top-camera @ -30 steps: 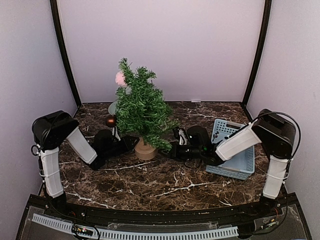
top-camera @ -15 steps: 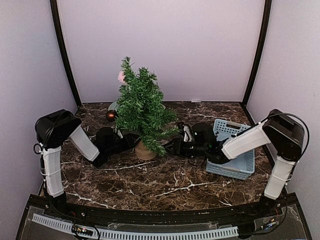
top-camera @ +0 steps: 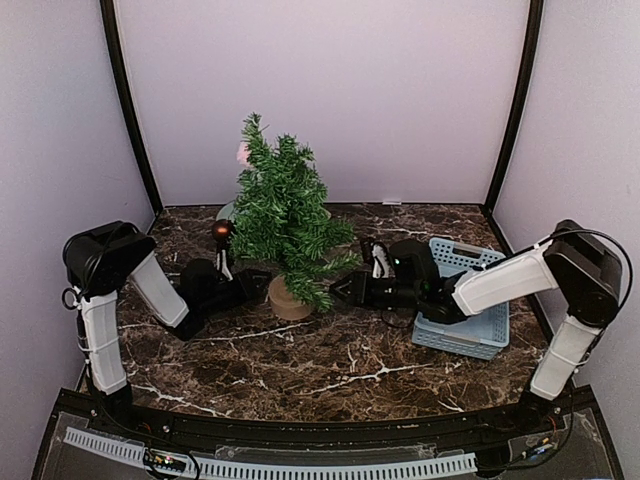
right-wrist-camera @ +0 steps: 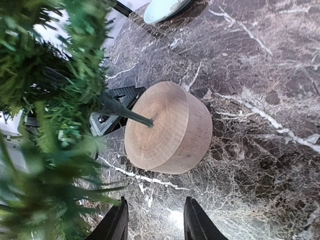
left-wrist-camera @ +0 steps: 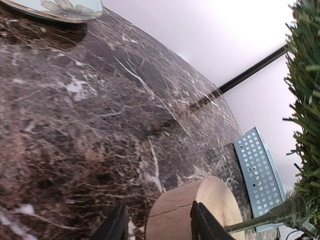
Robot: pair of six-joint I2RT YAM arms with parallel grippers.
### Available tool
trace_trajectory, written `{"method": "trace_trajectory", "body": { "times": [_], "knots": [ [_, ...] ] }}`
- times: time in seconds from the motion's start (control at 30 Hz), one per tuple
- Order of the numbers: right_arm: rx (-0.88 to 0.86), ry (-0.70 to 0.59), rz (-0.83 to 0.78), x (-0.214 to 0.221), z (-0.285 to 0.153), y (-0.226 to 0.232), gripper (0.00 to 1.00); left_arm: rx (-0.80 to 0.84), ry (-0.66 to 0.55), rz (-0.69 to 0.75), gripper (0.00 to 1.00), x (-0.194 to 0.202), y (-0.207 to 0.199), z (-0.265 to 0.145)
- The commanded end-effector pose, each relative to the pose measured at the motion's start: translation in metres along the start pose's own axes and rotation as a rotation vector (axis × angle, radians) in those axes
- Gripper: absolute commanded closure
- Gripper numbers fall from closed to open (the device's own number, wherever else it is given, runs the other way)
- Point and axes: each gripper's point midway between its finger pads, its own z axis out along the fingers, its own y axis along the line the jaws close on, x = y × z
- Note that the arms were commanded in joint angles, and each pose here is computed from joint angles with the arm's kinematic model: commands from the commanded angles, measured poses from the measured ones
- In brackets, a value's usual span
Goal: Decorate the small christmas tree
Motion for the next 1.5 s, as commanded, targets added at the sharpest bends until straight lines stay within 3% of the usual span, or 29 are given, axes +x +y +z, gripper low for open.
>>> {"method": "trace_trajectory", "body": {
  "times": [0.0,0.43,0.77,1.03,1.47],
  "knots": [
    [0.054,-0.042,-0.030,-0.011,-0.015,-0.005,0.61,-0.011,-0.109,0.001,0.55,-0.031,-0.004,-0.018],
    [0.317,-0.087,-0.062,-0.029,-0.099,-0.045,0.58,-0.247,-0.217,0.010,0.47,-0.046,0.027,-0.072],
    [0.692,-0.073,-0.001,-0.060,-0.194,-0.151,0.59,-0.279,-0.222,0.077,0.45,-0.060,0.010,-0.096],
    [0.849,0.008,0.025,-0.045,-0.203,-0.209,0.63,-0.266,-0.222,0.099,0.45,-0.064,0.003,-0.098],
    [0.989,0.061,-0.011,-0.043,-0.215,-0.241,0.65,-0.250,-0.230,0.080,0.45,-0.063,0.002,-0.099]
  ]
}}
